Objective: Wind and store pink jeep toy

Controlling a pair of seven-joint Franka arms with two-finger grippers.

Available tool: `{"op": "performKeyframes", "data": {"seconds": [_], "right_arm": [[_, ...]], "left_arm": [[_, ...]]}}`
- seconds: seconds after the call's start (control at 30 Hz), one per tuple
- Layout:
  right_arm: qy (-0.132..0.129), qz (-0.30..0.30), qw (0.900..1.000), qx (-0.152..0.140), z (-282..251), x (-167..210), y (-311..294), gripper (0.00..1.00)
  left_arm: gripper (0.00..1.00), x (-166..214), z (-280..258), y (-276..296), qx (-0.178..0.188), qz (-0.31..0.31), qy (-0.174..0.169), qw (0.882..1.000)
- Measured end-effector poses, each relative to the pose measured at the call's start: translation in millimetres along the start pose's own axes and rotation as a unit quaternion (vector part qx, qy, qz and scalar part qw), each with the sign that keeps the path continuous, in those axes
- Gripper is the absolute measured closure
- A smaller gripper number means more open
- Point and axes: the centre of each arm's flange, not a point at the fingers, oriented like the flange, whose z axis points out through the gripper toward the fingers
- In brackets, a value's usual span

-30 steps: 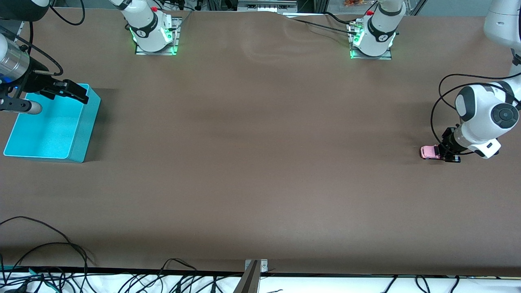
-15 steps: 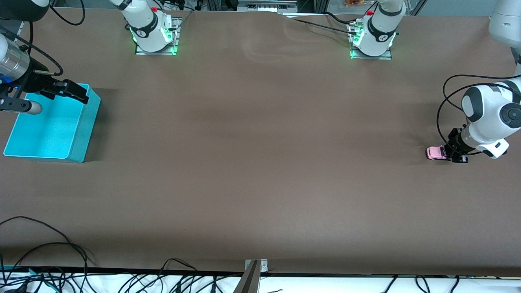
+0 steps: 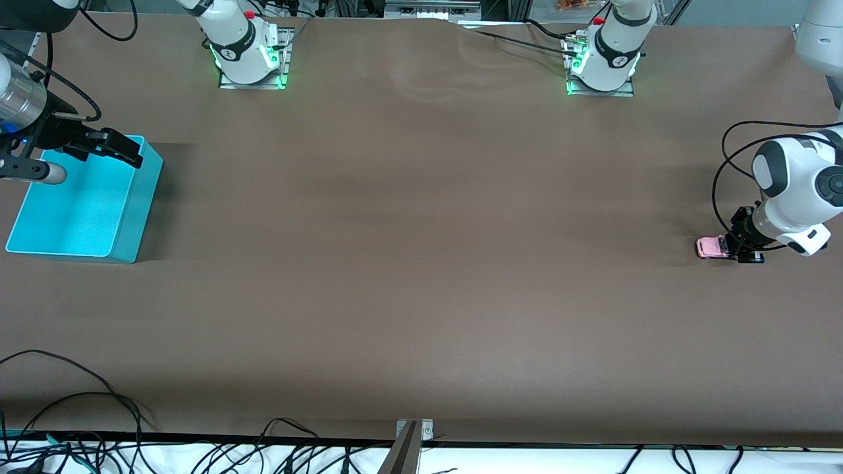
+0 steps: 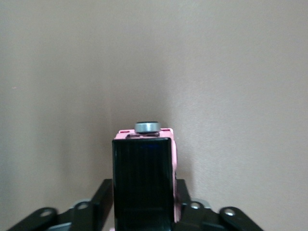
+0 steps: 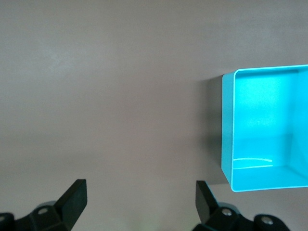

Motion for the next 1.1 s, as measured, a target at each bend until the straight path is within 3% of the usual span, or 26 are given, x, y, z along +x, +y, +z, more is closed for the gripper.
{"op": "performKeyframes", "data": {"seconds": [0.3,0.47,0.6,0.9,0.93,1.1], "right_arm": [[0.002,-0.001,1.000,0.000,-1,0,-1,0.00],[0.002,-0.001,1.000,0.000,-1,0,-1,0.00],[0.002,-0.001,1.000,0.000,-1,0,-1,0.00],[0.002,-0.001,1.000,0.000,-1,0,-1,0.00],[0.002,-0.001,1.000,0.000,-1,0,-1,0.00],[0.002,-0.001,1.000,0.000,-1,0,-1,0.00]], "left_arm": [[0.01,8,-21,3,0.011,0.013,0.011,1.000],[0.00,19,-68,1,0.026,0.029,0.023,0.999],[0.00,11,-114,0,0.039,0.102,0.031,0.994],[0.00,-60,-210,14,0.041,0.260,0.052,0.963],[0.00,-80,-249,16,0.057,0.319,0.055,0.944],[0.00,-87,-270,17,0.071,0.372,0.043,0.925]]}}
